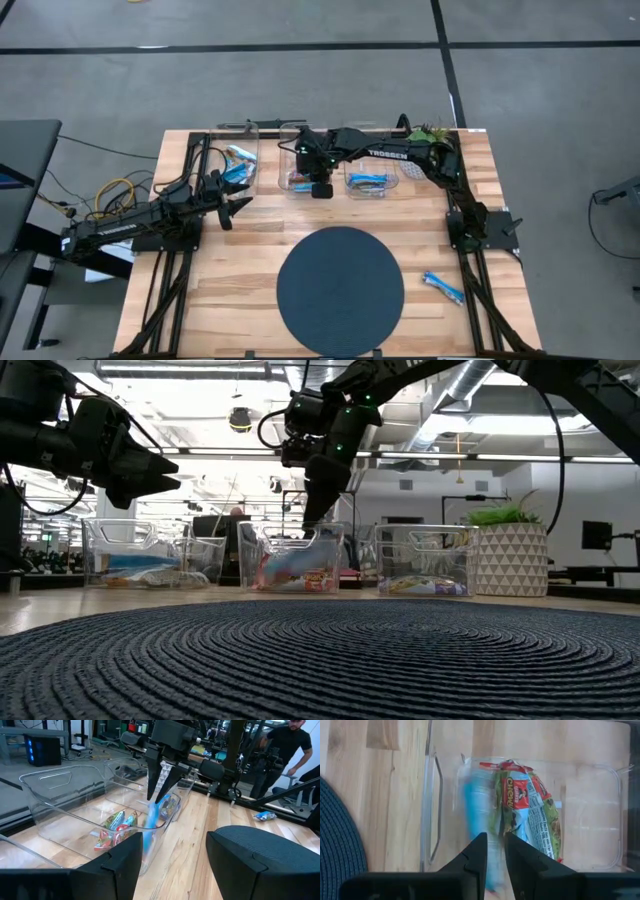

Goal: Pick and place Granola Bars by type
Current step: Put the red granola bar into the middle transparent bin, then put the blue granola bar into the right transparent bin

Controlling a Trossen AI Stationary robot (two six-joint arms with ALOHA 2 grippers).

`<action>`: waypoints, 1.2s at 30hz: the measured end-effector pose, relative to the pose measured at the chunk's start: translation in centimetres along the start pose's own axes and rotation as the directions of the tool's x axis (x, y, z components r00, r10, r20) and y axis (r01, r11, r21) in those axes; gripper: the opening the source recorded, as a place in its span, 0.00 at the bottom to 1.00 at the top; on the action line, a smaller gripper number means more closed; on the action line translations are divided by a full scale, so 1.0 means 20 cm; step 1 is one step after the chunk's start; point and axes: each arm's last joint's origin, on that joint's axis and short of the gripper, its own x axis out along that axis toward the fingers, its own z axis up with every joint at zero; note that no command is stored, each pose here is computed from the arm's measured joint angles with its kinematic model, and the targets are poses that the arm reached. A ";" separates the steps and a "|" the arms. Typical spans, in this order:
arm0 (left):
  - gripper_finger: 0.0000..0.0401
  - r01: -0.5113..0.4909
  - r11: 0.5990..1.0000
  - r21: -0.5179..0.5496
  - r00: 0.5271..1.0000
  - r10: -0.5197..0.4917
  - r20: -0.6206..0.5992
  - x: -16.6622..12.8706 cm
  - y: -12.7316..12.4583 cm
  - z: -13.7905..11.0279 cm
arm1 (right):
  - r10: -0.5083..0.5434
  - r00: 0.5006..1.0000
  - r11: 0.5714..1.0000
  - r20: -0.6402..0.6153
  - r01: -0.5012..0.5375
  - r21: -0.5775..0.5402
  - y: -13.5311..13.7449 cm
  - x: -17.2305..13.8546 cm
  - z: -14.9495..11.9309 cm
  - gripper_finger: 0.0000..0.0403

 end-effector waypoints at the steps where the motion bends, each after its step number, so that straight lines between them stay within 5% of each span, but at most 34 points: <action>1: 0.53 0.000 1.000 -0.001 1.000 0.000 0.000 0.00 0.00 0.00 | 0.000 1.000 1.000 0.000 0.000 0.000 0.00 0.00 0.00 0.15; 12: 0.53 0.000 1.000 0.000 1.000 0.000 0.000 0.00 0.00 0.00 | -0.004 1.000 0.999 0.013 0.003 0.051 0.00 -0.03 0.00 0.15; 26: 0.53 0.000 1.000 0.000 1.000 0.000 -0.001 0.00 0.00 0.00 | -0.088 0.960 0.979 0.267 0.033 0.203 0.01 -0.46 0.07 0.15; 36: 0.53 0.000 1.000 -0.003 1.000 0.000 -0.001 0.00 0.00 0.00 | -0.107 0.902 0.966 0.418 -0.005 0.259 0.17 -0.50 -0.04 0.15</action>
